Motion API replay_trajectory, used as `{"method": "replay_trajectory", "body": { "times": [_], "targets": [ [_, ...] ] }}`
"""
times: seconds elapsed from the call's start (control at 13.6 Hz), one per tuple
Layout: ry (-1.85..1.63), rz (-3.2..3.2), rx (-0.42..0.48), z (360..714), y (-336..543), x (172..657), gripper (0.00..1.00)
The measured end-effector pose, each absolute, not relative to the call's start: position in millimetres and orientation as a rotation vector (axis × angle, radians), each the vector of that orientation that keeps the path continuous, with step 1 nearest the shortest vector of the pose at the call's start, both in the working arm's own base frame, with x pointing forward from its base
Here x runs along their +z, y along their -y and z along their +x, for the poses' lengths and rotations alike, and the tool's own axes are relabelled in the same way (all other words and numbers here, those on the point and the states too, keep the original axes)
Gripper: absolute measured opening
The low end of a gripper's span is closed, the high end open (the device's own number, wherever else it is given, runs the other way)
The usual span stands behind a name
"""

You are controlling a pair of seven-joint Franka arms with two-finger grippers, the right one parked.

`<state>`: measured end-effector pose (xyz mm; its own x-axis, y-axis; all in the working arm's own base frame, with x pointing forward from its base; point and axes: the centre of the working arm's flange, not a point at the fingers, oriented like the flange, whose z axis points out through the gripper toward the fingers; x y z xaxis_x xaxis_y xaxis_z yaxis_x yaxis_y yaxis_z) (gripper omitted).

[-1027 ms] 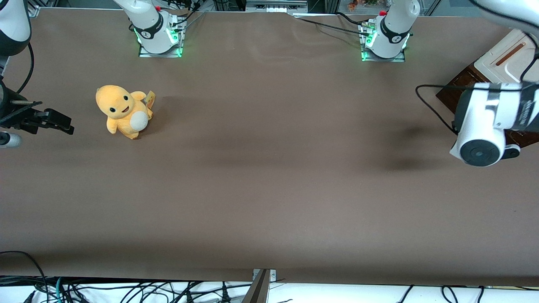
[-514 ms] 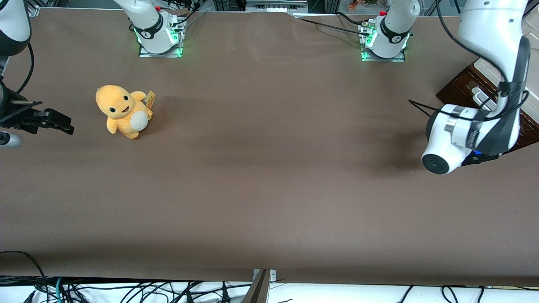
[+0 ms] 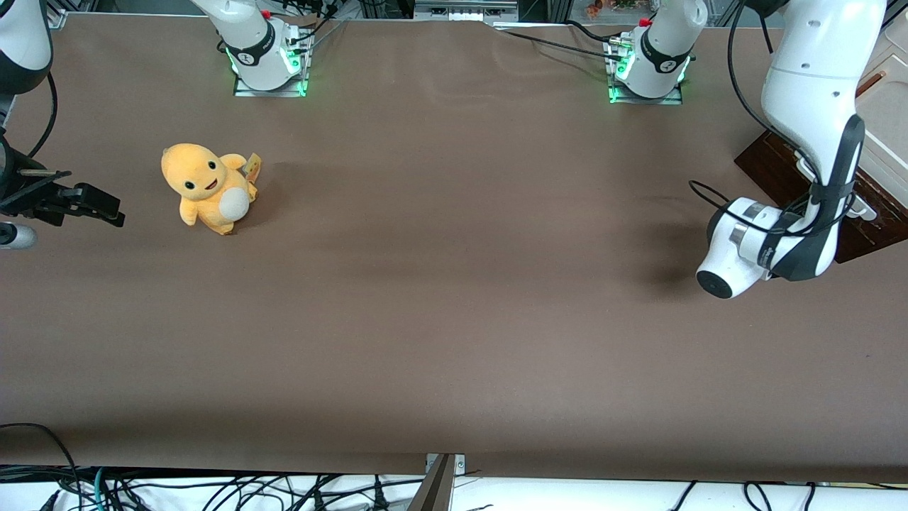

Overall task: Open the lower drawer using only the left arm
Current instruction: 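Move the left gripper down to the lower drawer's white bar handle, then close the left gripper on the white bar handle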

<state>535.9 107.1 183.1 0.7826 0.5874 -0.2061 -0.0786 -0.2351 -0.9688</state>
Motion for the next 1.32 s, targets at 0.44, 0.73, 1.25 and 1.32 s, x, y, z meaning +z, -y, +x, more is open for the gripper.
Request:
{"method": "replay_trajectory", "body": {
  "times": [0.44,0.73,1.25,1.32],
  "targets": [
    [0.406,-1.624,0.628,516.2,-131.2,163.3,0.89],
    [0.420,-1.622,0.647,512.7,-142.0,162.8,0.61],
    [0.420,-1.622,0.649,512.3,-142.6,162.6,0.48],
    [0.422,-1.622,0.648,512.3,-142.6,162.6,0.48]
  ]
}}
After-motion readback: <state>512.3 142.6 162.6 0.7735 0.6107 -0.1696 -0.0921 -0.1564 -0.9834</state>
